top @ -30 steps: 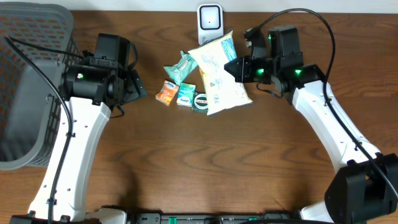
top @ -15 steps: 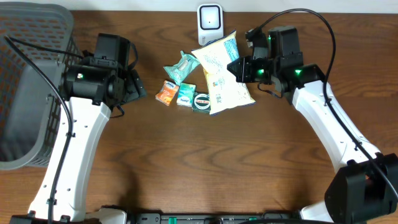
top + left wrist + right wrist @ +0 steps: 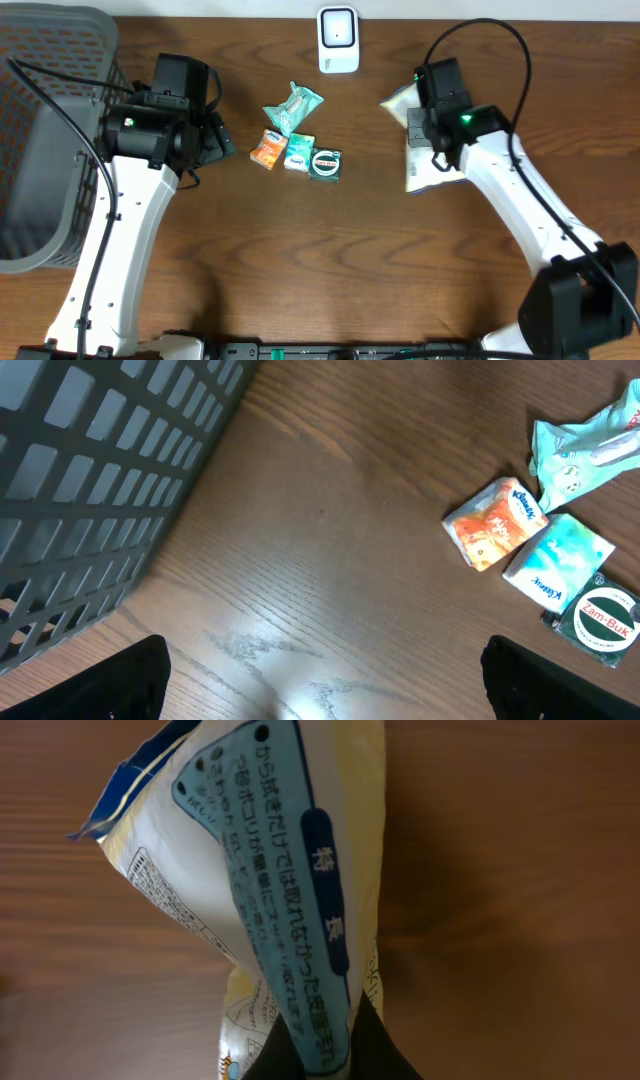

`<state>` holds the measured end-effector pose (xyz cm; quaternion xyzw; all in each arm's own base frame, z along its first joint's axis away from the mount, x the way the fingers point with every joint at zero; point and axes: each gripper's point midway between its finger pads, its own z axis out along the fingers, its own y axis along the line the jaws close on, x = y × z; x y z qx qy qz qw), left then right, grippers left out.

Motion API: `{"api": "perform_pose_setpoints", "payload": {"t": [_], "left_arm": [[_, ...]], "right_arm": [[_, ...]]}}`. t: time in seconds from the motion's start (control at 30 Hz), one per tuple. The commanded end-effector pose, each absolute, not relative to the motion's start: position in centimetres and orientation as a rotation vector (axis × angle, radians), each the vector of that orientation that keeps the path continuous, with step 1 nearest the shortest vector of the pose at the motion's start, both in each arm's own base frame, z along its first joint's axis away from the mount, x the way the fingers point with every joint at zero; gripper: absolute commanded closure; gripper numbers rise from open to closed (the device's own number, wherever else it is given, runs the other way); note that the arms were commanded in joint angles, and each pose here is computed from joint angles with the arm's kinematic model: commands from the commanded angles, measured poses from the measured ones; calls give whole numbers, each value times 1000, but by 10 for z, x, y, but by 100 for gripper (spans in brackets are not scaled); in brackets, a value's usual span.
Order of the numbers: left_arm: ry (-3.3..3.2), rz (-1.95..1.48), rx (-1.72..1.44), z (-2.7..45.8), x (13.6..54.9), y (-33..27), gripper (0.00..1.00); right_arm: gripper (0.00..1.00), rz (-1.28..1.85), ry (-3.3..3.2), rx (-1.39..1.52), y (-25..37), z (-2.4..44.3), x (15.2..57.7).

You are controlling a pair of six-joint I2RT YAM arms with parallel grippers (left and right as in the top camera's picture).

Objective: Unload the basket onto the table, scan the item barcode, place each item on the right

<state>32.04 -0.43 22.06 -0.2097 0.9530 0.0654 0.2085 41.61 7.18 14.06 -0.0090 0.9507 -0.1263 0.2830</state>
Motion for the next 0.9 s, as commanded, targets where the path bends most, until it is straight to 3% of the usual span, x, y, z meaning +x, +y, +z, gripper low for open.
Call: {"api": "perform_pose_setpoints", "payload": {"t": [0.0,0.23,0.27,0.3,0.33,0.5,0.63,0.73,0.77,0.87], "left_arm": [[2652,203,-603,219,320,-1,2],[2651,204,-603,219,320,-1,2],[2652,203,-603,219,320,-1,2],[2651,204,-603,219,320,-1,2],[2651,204,-603,219,320,-1,2],[2652,203,-603,219,320,-1,2],[2652,203,-603,219,320,-1,2],[2651,204,-603,219,320,-1,2],[2651,204,-603,219,320,-1,2],[2651,204,-603,219,320,-1,2]], "right_arm": [[99,-881,2444,-29,25,140,415],[96,-1105,2541,-358,47,78,402],[85,-1106,2539,-411,58,75,397],[64,-1092,2524,-477,76,74,393],[57,-1081,2512,-517,89,75,390],[44,-831,2531,-641,168,68,365],[41,-688,2525,-583,208,84,359],[25,-676,2530,-533,205,119,372],[25,-674,2535,-512,201,126,377],[1,-558,2628,-474,186,136,391]]}}
